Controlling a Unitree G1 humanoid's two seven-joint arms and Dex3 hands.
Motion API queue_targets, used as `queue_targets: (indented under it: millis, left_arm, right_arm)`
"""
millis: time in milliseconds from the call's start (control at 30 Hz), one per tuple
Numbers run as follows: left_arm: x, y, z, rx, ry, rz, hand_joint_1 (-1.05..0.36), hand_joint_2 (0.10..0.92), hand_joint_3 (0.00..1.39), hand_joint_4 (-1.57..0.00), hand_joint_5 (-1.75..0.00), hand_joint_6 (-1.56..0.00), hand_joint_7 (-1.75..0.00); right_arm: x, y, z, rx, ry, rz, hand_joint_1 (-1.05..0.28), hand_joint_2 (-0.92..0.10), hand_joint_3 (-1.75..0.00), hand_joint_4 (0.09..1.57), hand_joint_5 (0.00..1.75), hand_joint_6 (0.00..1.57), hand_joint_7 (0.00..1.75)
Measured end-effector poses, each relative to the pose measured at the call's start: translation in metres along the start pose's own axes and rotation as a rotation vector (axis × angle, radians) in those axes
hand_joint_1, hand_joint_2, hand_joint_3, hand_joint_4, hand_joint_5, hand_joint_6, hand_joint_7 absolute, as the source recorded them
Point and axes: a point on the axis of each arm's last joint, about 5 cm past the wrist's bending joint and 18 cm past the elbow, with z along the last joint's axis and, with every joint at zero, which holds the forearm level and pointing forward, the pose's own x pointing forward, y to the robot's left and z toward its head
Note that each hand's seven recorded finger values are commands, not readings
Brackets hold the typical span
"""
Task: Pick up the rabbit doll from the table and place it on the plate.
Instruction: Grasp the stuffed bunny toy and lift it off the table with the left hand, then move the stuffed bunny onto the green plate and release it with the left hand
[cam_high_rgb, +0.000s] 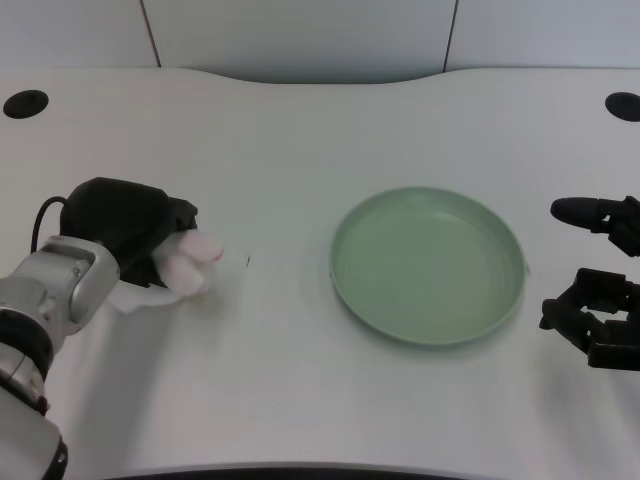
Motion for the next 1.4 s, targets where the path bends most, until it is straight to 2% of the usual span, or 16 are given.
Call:
queue_targets:
  millis: [100, 200, 300, 400, 467, 567, 600, 767, 833, 933, 1067, 1100, 1167, 1200, 1300, 1400]
  left_arm:
    - [0.006, 0.004, 0.009, -0.089, -0.015, -0.001, -0.14, 0.921, 0.22, -0.81, -1.74, -0.79, -1.73]
    - [0.015, 0.013, 0.02, -0.146, -0.042, 0.008, -0.13, 0.921, 0.19, -0.81, -1.75, -0.79, -1.74]
    - [0.024, 0.027, 0.03, -0.166, -0.08, 0.012, -0.1, 0.921, 0.13, -0.81, -1.75, -0.8, -1.71]
    - [0.033, 0.042, 0.043, -0.159, -0.127, 0.028, -0.09, 0.921, 0.09, -0.75, -1.69, -0.86, -1.51]
    - [0.038, 0.05, 0.051, -0.153, -0.155, 0.044, -0.08, 0.921, 0.09, -0.75, -1.73, -0.86, -1.55]
    - [0.045, 0.056, 0.067, -0.156, -0.201, 0.052, -0.07, 0.914, 0.1, -0.85, -1.74, -0.8, -1.72]
    - [0.047, 0.058, 0.074, -0.158, -0.218, 0.052, -0.06, 0.893, 0.09, -0.87, -1.75, -0.79, -1.74]
    - [0.058, 0.07, 0.11, -0.127, -0.318, 0.057, -0.04, 0.843, 0.07, -0.96, -1.75, -0.82, -1.75]
    - [0.06, 0.073, 0.121, -0.125, -0.349, 0.062, -0.05, 0.842, 0.07, -0.98, -1.75, -0.83, -1.75]
    - [0.061, 0.072, 0.136, -0.125, -0.385, 0.036, -0.11, 0.848, 0.08, -0.96, -1.75, -0.81, -1.75]
    - [0.062, 0.067, 0.152, -0.139, -0.409, 0.008, -0.09, 0.804, 0.08, -1.04, -1.75, -0.88, -1.75]
    - [0.062, 0.067, 0.155, -0.142, -0.411, 0.006, -0.09, 0.788, 0.11, -1.06, -1.75, -0.89, -1.75]
    - [0.062, 0.065, 0.163, -0.149, -0.42, 0.001, -0.1, 0.474, 0.73, -1.06, -1.75, -0.88, -1.75]
    - [0.062, 0.064, 0.166, -0.152, -0.426, -0.002, -0.11, 0.362, 0.95, -1.05, -1.75, -0.88, -1.75]
    - [0.061, 0.061, 0.175, -0.16, -0.44, -0.023, -0.13, 0.258, 1.11, -1.02, -1.75, -0.86, -1.75]
    - [0.061, 0.059, 0.181, -0.164, -0.446, -0.039, -0.14, 0.205, 1.21, -1.02, -1.75, -0.86, -1.74]
  right_arm:
    - [0.0, 0.0002, 0.0, 0.001, 0.001, 0.0, 0.2, -0.38, -0.92, 1.02, 1.14, 0.89, 0.89]
    - [0.0001, 0.0008, -0.0006, 0.012, 0.013, 0.001, 0.2, -0.39, -0.92, 1.0, 1.14, 0.89, 0.89]
    - [0.0005, 0.0027, -0.0006, 0.017, 0.017, 0.006, 0.2, -0.39, -0.91, 1.01, 1.15, 0.89, 0.9]
    - [0.0008, 0.0036, -0.0008, 0.016, 0.017, 0.01, 0.2, -0.38, -0.9, 1.02, 1.15, 0.91, 0.9]
    - [0.0012, 0.0043, -0.0014, 0.016, 0.011, 0.012, 0.19, -0.38, -0.91, 1.02, 1.15, 0.92, 0.91]
    - [0.0022, 0.0061, -0.0026, 0.015, 0.012, 0.015, 0.21, -0.38, -0.9, 1.01, 1.13, 0.92, 0.9]
    - [0.0025, 0.0072, -0.0031, 0.009, 0.013, 0.016, 0.2, -0.38, -0.87, 1.03, 1.1, 0.93, 0.88]
    - [0.0049, 0.0145, -0.0045, -0.042, 0.025, 0.022, 0.21, -0.41, -0.76, 1.1, 1.01, 0.98, 0.8]
    - [0.0053, 0.0159, -0.0045, -0.057, 0.023, 0.022, 0.21, -0.42, -0.75, 1.11, 1.0, 0.99, 0.78]
    - [0.0055, 0.017, -0.0044, -0.062, 0.017, 0.017, 0.18, -0.41, -0.76, 1.12, 0.99, 1.01, 0.77]
    - [0.0063, 0.0213, -0.0051, -0.058, 0.008, 0.031, 0.2, -0.38, -0.8, 1.14, 1.0, 1.05, 0.77]
    - [0.0064, 0.0223, -0.0051, -0.059, 0.003, 0.035, 0.21, -0.37, -0.81, 1.15, 1.0, 1.06, 0.77]
    - [0.0068, 0.0248, -0.0053, -0.06, -0.004, 0.045, 0.21, -0.36, -0.83, 1.16, 1.0, 1.07, 0.77]
    - [0.0067, 0.0256, -0.0055, -0.06, -0.006, 0.046, 0.23, -0.36, -0.84, 1.18, 0.99, 1.08, 0.77]
    - [0.0055, 0.0267, -0.0065, -0.067, -0.005, 0.046, 0.24, -0.34, -0.88, 1.19, 0.98, 1.09, 0.76]
    - [0.0038, 0.0278, -0.0075, -0.065, -0.004, 0.045, 0.24, -0.34, -0.9, 1.18, 0.97, 1.09, 0.75]
